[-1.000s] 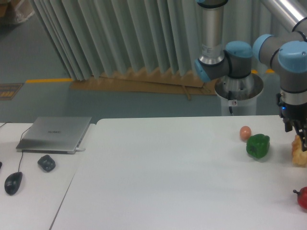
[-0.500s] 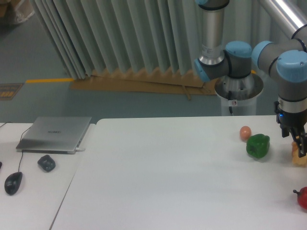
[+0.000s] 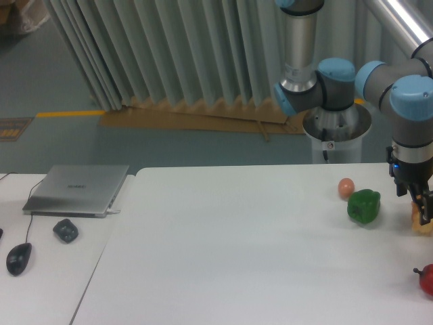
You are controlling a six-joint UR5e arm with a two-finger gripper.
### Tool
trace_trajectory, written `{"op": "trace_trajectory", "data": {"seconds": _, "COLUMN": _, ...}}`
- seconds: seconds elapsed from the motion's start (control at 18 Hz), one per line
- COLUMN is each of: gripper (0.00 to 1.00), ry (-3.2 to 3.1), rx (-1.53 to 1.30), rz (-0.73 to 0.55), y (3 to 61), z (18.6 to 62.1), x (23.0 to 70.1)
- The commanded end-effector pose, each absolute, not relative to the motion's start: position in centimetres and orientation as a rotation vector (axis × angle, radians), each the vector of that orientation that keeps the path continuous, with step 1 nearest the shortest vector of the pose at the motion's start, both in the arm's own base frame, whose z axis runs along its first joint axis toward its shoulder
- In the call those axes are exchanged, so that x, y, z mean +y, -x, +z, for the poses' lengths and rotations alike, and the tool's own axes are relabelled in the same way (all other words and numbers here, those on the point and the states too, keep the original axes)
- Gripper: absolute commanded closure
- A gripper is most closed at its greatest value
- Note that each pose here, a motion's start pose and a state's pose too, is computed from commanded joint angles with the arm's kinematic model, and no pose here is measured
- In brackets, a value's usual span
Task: Place the red peppers in a basket
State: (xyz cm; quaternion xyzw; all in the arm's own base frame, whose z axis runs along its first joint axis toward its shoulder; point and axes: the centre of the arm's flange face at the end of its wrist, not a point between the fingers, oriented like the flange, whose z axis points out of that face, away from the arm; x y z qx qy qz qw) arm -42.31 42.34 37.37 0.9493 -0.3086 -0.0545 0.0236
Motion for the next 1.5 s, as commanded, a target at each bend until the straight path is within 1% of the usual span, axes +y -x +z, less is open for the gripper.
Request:
{"op": "trace_trajectory", "data": {"seconds": 0.44, "gripper": 0.0, "ry": -2.929, "rx": -0.97, "rz": -0.153, "y": 43.0, "z": 36.5, "x": 42.6}}
{"op": "trace_trajectory", "data": {"seconds": 0.56, "gripper": 0.0, "ry": -2.929, "rx": -0.97, "rz": -0.163, "y": 43.6, "z": 36.4, "x": 43.4}}
{"op": "trace_trajectory", "data": {"seconds": 0.67, "gripper": 0.0, "ry": -2.927, "rx": -0.987, "rz": -0.207, "y": 44.6, "z": 36.3, "x": 44.5}}
{"op": "trace_trajectory", "data": {"seconds": 0.94, "gripper": 0.0, "ry": -2.931, "rx": -0.993, "rz": -0.277, "y": 46.8, "z": 33.9, "x": 46.4}}
{"op": "trace_trajectory", "data": {"seconds": 1.17, "gripper": 0.0, "ry": -2.894, "rx": -0.971, "rz": -0.309, "y": 48.2, "z": 32.7, "x": 46.7}}
{"op": "trace_trajectory", "data": {"seconds": 1.5, "gripper": 0.0, "ry": -2.894, "rx": -0.959, "rz": -0.296, "y": 49.4, "z": 30.2, "x": 47.3}}
